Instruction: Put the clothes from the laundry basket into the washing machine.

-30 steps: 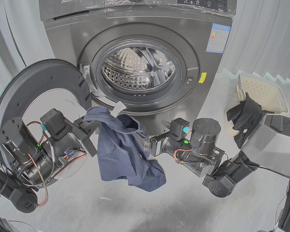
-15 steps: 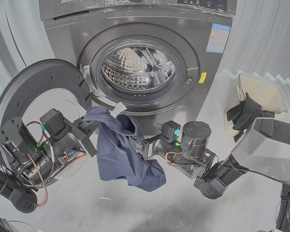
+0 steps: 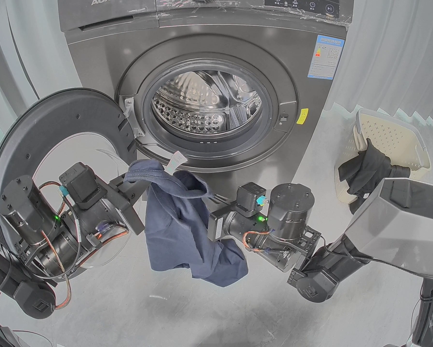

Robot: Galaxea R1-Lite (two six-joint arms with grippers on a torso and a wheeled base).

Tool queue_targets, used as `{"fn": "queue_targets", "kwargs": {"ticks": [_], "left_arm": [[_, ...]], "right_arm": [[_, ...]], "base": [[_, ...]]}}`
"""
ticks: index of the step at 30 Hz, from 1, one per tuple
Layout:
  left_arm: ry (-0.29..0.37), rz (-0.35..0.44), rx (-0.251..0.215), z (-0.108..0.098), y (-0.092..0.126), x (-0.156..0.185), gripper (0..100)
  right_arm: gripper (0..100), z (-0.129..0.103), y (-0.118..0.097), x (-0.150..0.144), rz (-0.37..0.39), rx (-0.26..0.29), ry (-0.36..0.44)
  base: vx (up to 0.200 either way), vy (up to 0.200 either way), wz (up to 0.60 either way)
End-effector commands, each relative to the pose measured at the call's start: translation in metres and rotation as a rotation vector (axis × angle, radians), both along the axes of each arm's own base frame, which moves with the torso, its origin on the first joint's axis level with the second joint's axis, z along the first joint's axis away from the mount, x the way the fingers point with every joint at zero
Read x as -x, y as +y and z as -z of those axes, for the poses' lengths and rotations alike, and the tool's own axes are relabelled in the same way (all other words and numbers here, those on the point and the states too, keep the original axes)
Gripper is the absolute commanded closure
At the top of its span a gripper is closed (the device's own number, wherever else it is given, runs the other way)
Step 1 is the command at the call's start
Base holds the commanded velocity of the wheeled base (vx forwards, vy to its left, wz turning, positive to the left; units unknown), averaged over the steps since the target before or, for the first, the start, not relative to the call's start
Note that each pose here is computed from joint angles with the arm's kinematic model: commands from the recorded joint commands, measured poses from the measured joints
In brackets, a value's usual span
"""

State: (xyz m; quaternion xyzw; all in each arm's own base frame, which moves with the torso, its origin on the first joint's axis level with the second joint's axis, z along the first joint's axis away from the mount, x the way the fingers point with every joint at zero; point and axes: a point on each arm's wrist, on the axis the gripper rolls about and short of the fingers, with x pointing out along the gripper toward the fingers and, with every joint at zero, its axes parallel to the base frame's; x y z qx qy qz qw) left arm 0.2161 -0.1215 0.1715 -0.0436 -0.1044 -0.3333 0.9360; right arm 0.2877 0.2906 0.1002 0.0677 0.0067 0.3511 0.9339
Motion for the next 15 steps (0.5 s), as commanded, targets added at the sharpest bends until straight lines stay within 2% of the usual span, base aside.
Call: {"fn": "queue_targets", "kwargs": {"ticks": [1, 6, 7, 15], "left_arm": [[-0.001, 0.001, 0.003, -0.0006, 0.0000, 0.0000, 100], [-0.002, 0.000, 0.002, -0.0006, 0.0000, 0.0000, 100], [-0.001, 0.002, 0.003, -0.0006, -0.0003, 0.0002, 100], [0.000, 0.001, 0.002, -0.0002, 0.0001, 0.0002, 100]], "right_arm": [[100, -0.0096, -0.0104, 0.0024, 0.015, -0.005, -0.008], [100, -0.0078, -0.0179, 0.0040, 0.025, 0.012, 0.003], [0, -0.0072, -0.0178, 0.0038, 0.025, 0.013, 0.005], [0, -0.0050, -0.0116, -0.0007, 0.022, 0.009, 0.000]], "base": [[0.000, 0.000, 0.00], [0.000, 0.000, 0.00], [0.000, 0.000, 0.00], [0.000, 0.000, 0.00]]}}
